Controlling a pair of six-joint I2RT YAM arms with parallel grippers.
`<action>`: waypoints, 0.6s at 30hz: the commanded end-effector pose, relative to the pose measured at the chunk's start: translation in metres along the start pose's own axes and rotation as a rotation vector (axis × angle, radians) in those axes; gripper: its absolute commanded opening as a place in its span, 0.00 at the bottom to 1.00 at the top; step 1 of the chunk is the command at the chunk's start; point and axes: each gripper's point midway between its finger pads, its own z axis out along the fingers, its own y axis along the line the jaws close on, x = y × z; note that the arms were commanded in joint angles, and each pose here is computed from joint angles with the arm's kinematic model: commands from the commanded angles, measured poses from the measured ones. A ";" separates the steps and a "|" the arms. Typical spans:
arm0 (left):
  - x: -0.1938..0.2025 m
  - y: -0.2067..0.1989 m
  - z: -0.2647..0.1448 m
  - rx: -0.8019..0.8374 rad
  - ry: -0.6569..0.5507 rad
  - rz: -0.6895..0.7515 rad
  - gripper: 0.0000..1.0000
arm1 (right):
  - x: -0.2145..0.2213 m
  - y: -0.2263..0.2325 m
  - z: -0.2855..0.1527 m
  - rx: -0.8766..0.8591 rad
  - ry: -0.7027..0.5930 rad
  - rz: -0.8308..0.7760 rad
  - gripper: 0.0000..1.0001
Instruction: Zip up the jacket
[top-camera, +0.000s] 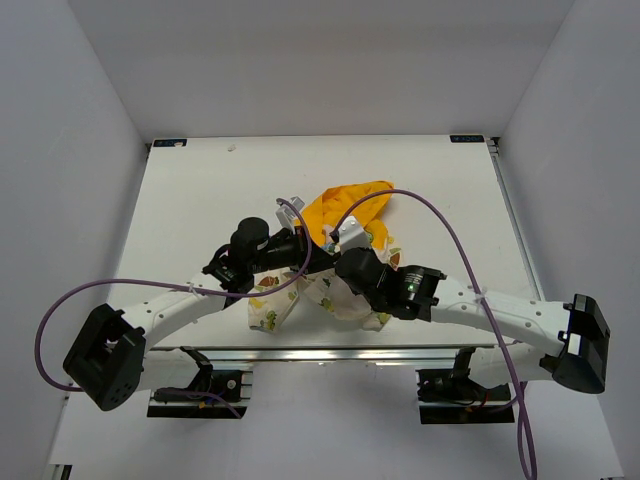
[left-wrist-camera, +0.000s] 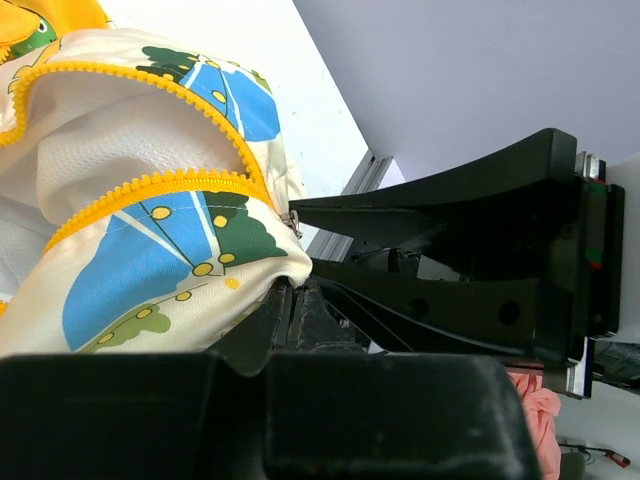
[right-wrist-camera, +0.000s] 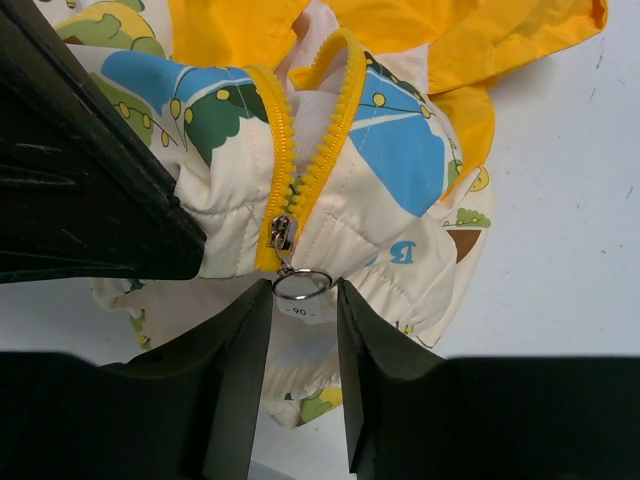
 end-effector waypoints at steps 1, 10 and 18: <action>-0.014 -0.020 0.000 0.058 -0.022 0.050 0.00 | -0.027 -0.002 -0.006 0.024 -0.072 0.062 0.36; -0.010 -0.019 0.001 0.054 0.001 0.063 0.00 | -0.035 0.001 -0.008 -0.001 -0.102 0.075 0.10; -0.010 -0.015 0.000 0.025 0.015 0.082 0.00 | -0.033 0.002 -0.015 -0.038 -0.094 0.055 0.00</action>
